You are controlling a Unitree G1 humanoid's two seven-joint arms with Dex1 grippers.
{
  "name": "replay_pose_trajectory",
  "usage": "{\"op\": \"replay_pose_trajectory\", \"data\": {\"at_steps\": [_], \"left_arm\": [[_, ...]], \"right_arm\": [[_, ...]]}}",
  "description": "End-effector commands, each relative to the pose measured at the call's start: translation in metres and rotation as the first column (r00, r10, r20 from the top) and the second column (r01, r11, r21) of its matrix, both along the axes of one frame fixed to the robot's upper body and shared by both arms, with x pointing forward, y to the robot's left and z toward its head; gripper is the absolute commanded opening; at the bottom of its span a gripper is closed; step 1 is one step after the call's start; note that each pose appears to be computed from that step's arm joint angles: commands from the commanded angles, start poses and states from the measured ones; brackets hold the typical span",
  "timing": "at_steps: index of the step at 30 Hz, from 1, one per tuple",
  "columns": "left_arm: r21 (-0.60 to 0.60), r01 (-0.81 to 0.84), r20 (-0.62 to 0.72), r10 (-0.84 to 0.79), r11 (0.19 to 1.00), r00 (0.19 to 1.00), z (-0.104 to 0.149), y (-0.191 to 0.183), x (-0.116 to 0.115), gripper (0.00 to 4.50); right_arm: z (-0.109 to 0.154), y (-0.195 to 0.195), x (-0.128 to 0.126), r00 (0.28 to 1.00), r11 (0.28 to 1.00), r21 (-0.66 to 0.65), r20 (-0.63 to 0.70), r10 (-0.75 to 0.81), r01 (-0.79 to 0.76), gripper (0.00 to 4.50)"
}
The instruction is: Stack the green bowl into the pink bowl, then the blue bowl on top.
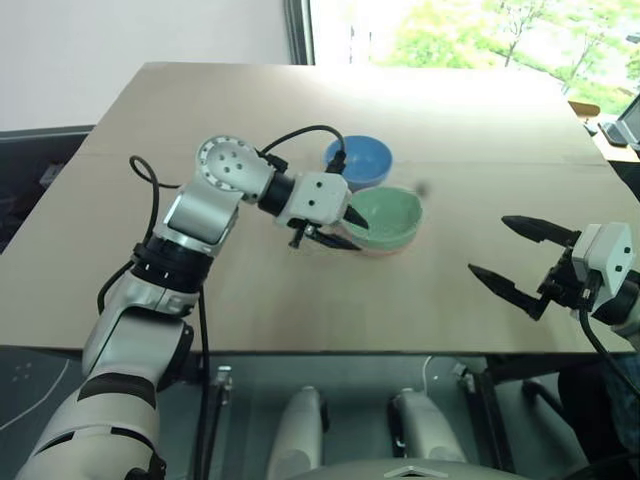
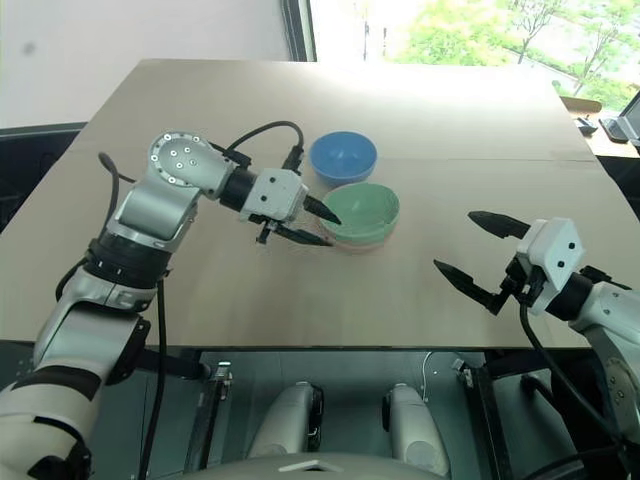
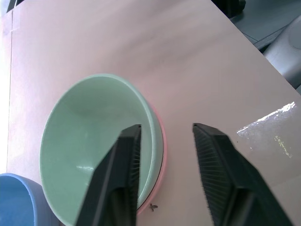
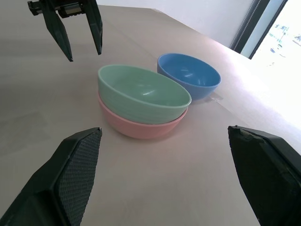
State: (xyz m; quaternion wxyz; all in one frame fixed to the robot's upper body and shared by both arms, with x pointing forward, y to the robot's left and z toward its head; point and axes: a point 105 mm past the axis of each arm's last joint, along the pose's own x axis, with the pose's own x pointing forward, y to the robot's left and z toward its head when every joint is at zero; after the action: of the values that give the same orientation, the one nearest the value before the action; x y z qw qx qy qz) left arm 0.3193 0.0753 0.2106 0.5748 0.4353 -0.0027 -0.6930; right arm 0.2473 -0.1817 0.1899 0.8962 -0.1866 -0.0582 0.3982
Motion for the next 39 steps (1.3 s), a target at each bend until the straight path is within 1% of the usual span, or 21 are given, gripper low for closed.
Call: {"op": "replay_pose_trajectory", "data": {"at_steps": [1, 3, 5, 6, 8, 11, 13, 16, 21, 25, 29, 35, 38, 39], "left_arm": [[-0.092, -0.054, 0.054, 0.059, 0.994, 0.997, 0.025, -0.002, 0.007, 3.27], [-0.104, -0.105, 0.116, 0.117, 0.989, 0.986, 0.032, 0.007, 0.016, 4.07], [-0.084, -0.19, 0.203, 0.204, 0.978, 0.958, 0.036, 0.024, 0.034, 4.07], [-0.053, -0.241, 0.273, 0.246, 0.969, 0.93, 0.035, 0.035, 0.046, 4.07], [-0.011, -0.331, 0.399, 0.308, 0.944, 0.864, 0.035, 0.053, 0.069, 4.07], [0.006, -0.44, 0.538, 0.368, 0.898, 0.758, 0.033, 0.072, 0.097, 4.07], [0.043, -0.481, 0.6, 0.363, 0.875, 0.713, 0.025, 0.08, 0.11, 4.07], [0.07, -0.489, 0.632, 0.341, 0.87, 0.696, 0.014, 0.075, 0.121, 4.07], [0.069, -0.481, 0.664, 0.319, 0.874, 0.676, 0.005, 0.058, 0.13, 4.07], [0.077, -0.456, 0.697, 0.279, 0.887, 0.66, 0.0, 0.038, 0.135, 4.07], [0.095, -0.422, 0.72, 0.23, 0.902, 0.655, -0.002, 0.024, 0.135, 4.07], [0.118, -0.387, 0.718, 0.191, 0.915, 0.67, -0.011, 0.009, 0.133, 4.07], [0.149, -0.368, 0.713, 0.158, 0.918, 0.683, -0.017, 0.005, 0.131, 3.35], [0.151, -0.364, 0.709, 0.156, 0.919, 0.688, -0.018, 0.005, 0.131, 2.95]], "right_arm": [[0.006, 0.006, 0.0, 0.999, 1.0, -0.011, 0.037, 0.025, -0.024, 4.5], [0.007, 0.011, 0.001, 0.998, 0.999, -0.003, 0.041, 0.04, -0.04, 4.5], [0.008, 0.017, 0.002, 0.997, 0.998, 0.009, 0.047, 0.056, -0.056, 4.5], [0.008, 0.02, 0.003, 0.997, 0.998, 0.012, 0.049, 0.066, -0.067, 4.5], [0.008, 0.024, 0.006, 0.995, 0.997, 0.019, 0.056, 0.08, -0.081, 4.5], [0.008, 0.03, 0.015, 0.994, 0.996, 0.015, 0.072, 0.085, -0.086, 4.5], [0.004, 0.033, 0.023, 0.996, 0.997, 0.001, 0.057, 0.074, -0.074, 4.5], [0.003, 0.042, 0.028, 0.993, 0.995, -0.005, 0.064, 0.101, -0.101, 4.5], [0.009, 0.05, 0.034, 0.989, 0.993, 0.001, 0.088, 0.116, -0.117, 4.5], [0.007, 0.048, 0.038, 0.989, 0.995, -0.047, 0.107, 0.097, -0.092, 4.5], [0.008, 0.048, 0.038, 0.989, 0.995, -0.045, 0.113, 0.092, -0.088, 4.5], [0.01, 0.047, 0.037, 0.989, 0.996, -0.042, 0.121, 0.082, -0.077, 4.5], [0.01, 0.046, 0.037, 0.989, 0.996, -0.042, 0.122, 0.078, -0.073, 4.5], [0.01, 0.046, 0.037, 0.989, 0.997, -0.041, 0.123, 0.076, -0.072, 4.5]]}}
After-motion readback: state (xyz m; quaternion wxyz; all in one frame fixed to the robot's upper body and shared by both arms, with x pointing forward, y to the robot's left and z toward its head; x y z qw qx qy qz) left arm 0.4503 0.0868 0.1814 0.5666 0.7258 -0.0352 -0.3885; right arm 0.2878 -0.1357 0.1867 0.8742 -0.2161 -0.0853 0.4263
